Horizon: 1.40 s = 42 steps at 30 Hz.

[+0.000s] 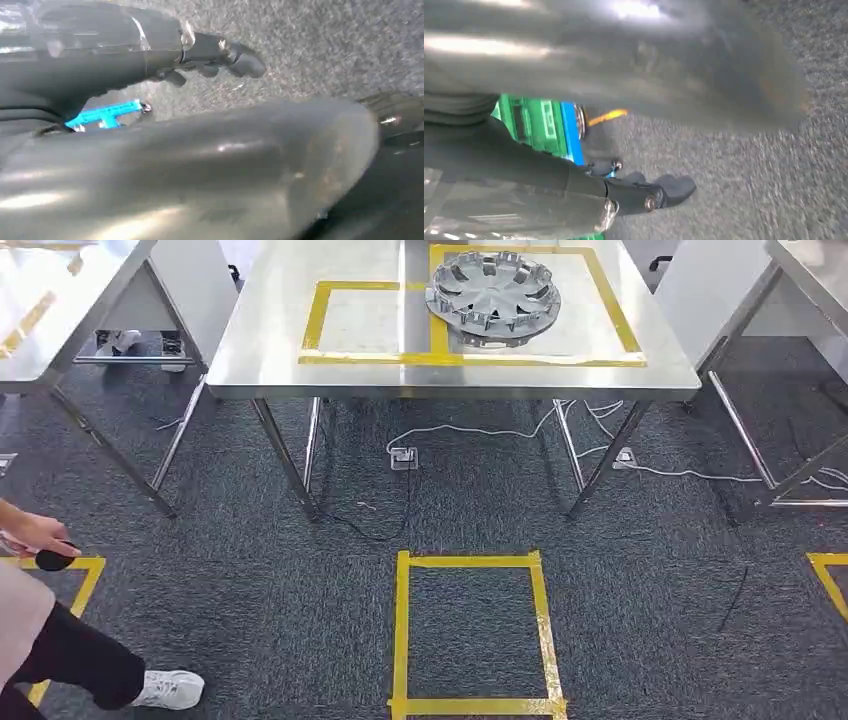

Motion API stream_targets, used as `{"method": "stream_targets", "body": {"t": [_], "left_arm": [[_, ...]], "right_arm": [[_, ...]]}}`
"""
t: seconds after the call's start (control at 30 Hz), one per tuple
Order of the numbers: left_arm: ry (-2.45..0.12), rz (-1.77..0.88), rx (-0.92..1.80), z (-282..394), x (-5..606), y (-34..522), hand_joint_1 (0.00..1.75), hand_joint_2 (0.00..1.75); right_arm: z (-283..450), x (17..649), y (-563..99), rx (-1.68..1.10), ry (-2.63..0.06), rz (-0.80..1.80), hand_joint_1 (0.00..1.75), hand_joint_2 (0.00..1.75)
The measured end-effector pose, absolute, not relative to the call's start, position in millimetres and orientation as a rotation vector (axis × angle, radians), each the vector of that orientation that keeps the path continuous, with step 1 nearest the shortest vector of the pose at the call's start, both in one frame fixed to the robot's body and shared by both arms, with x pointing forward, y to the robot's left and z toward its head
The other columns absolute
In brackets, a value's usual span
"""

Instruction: Take the parts from the cabinet and place them on the table.

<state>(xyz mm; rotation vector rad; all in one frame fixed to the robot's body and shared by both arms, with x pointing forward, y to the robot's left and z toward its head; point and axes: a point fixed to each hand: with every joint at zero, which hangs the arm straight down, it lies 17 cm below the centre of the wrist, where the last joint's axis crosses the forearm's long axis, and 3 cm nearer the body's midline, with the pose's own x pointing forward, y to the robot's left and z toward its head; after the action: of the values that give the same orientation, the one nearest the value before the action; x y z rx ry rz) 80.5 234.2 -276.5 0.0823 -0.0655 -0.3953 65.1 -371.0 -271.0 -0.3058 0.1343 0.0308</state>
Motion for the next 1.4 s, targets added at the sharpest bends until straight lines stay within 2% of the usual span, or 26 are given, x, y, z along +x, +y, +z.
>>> {"method": "stream_targets", "body": {"t": [1.4], "left_arm": [[-0.063,-0.404,0.089,-277,79,237,0.00,0.00]], "right_arm": [[-272,55,-365,-0.287,0.156,0.040,0.00,0.00]]}}
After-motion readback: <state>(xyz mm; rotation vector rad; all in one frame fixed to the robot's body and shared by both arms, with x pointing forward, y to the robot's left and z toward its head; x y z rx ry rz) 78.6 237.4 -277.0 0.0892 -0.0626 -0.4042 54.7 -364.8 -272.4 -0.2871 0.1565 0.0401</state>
